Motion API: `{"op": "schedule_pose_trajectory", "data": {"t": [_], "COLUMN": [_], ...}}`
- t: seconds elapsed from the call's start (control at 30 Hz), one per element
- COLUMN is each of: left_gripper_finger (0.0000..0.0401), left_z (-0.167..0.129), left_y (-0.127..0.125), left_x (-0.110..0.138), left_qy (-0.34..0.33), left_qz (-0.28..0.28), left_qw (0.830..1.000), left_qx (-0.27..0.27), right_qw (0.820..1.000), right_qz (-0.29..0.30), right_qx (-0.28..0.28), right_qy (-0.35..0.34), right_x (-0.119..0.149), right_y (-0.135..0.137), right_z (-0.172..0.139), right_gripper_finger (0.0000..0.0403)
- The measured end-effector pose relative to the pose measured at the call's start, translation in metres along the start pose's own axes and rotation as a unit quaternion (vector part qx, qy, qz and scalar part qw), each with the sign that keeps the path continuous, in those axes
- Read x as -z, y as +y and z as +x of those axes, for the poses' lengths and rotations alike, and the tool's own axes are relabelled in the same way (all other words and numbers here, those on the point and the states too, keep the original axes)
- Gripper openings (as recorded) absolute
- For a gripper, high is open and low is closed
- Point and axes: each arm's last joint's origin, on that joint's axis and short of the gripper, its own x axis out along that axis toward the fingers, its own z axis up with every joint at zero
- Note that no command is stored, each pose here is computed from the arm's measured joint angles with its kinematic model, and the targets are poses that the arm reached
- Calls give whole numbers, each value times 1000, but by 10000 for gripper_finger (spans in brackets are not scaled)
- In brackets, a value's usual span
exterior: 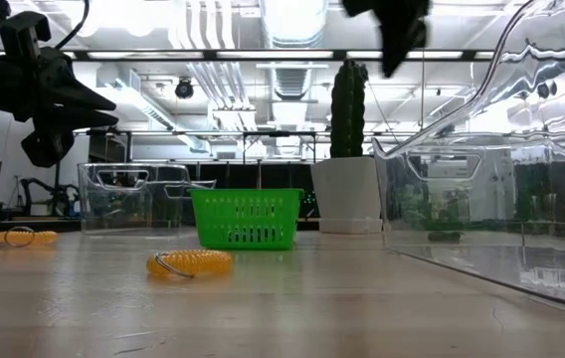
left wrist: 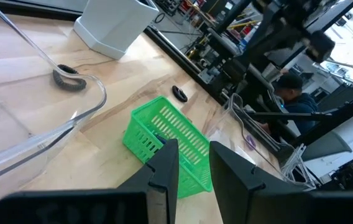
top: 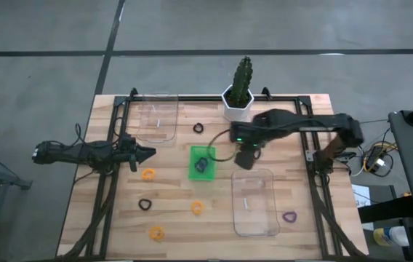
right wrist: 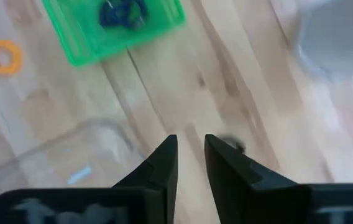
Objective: Sort spring keychains
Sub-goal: Put the purple spring keychain into the green bin
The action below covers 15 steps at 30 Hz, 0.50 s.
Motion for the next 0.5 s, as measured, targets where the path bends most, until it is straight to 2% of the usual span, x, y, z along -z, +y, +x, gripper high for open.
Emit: {"op": "schedule_pose_trajectory", "data": {"t": [0.2, 0.4, 0.5], "left_gripper_finger": [83, 83, 83], "left_z": [0, 0, 0], "left_y": [0, 0, 0], "left_x": [0, 0, 0], "left_qy": [2, 2, 1], "left_qz": [0, 0, 0], "left_qw": [1000, 1000, 1000], "left_qx": [-1, -1, -1], "right_qw": [997, 989, 985], "right_qz": [74, 142, 156], "right_qx": [-9, -31, -46], "right_qy": [7, 32, 58], "right_x": [59, 123, 152], "right_y": [-10, -12, -11], "right_z": [-23, -23, -20], "right_gripper_finger": [92, 101, 102]}}
